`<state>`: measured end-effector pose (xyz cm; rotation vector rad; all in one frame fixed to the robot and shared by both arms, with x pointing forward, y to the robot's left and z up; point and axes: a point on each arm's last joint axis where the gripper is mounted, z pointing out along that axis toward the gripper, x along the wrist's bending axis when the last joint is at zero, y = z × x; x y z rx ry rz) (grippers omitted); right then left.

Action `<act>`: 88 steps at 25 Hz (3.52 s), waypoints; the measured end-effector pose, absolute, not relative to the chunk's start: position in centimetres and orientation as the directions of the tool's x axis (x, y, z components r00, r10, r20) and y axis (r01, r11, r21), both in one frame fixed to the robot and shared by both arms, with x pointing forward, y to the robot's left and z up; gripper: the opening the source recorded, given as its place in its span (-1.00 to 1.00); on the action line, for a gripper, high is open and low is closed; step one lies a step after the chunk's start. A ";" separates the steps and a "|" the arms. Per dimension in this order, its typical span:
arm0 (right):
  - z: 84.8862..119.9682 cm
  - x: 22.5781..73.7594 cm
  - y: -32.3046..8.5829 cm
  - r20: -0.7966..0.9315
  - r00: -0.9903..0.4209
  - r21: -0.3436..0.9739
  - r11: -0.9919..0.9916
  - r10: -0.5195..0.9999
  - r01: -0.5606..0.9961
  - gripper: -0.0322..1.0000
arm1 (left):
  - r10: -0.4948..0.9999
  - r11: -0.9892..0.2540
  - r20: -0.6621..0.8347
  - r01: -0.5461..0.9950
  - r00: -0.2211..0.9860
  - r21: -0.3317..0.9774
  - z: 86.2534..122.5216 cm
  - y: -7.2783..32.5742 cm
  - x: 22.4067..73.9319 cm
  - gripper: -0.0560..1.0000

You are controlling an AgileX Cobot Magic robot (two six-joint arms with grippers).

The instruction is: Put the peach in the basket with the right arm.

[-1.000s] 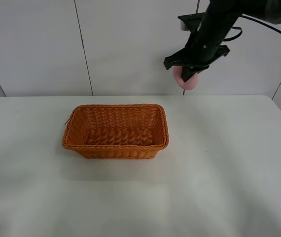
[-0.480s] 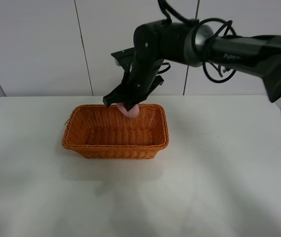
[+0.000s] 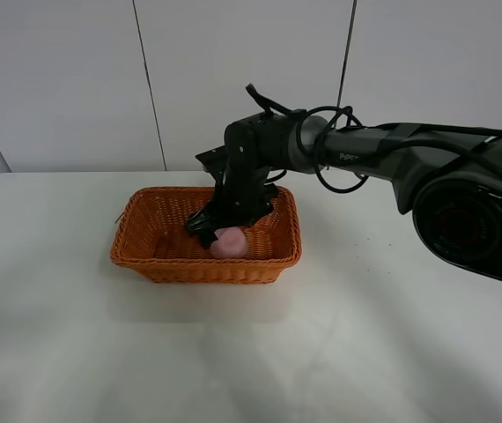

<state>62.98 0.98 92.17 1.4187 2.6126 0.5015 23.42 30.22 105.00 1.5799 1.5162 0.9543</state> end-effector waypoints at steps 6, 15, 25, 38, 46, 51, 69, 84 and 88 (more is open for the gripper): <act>93.5 62.8 0.9 0.054 -0.549 0.353 0.499 0.834 0.792 0.40 | 0.999 -0.033 0.023 0.453 0.027 0.891 105.0 30.2 23.4 0.99; 104.6 63.3 1.0 0.036 -0.559 0.456 0.485 0.828 0.746 0.41 | 0.999 -0.033 0.023 0.453 0.027 0.891 105.0 30.2 23.4 0.99; 105.8 64.8 -0.8 0.024 -0.522 0.460 0.454 0.853 0.763 0.41 | 0.999 -0.033 0.023 0.453 0.027 0.891 105.0 30.2 23.4 0.99; 104.4 73.4 -19.8 0.016 -0.133 0.435 0.113 0.991 0.894 0.41 | 0.999 -0.033 0.023 0.453 0.027 0.891 105.0 30.2 23.4 0.99; 104.4 74.4 -27.2 0.016 0.015 0.435 -0.020 1.000 0.900 0.41 | 0.999 -0.033 0.023 0.453 0.027 0.891 105.0 30.2 23.4 0.99; 104.1 74.2 -27.2 0.032 0.014 0.421 -0.026 0.999 0.907 0.41 | 0.999 -0.033 0.023 0.453 0.027 0.891 105.0 30.2 23.4 0.99; 103.6 52.6 -28.4 -0.004 -0.032 0.055 0.032 0.999 0.998 0.41 | 0.999 -0.033 0.023 0.453 0.027 0.891 105.0 30.2 23.4 0.99; 103.7 31.1 -29.5 0.008 -0.035 0.584 0.024 0.999 0.811 0.41 | 0.999 -0.033 0.023 0.453 0.027 0.891 105.0 30.2 23.4 0.99; 105.0 27.7 -29.7 0.012 -0.037 0.759 0.015 0.999 0.651 0.41 | 0.999 -0.033 0.023 0.453 0.027 0.891 105.0 30.2 23.4 0.99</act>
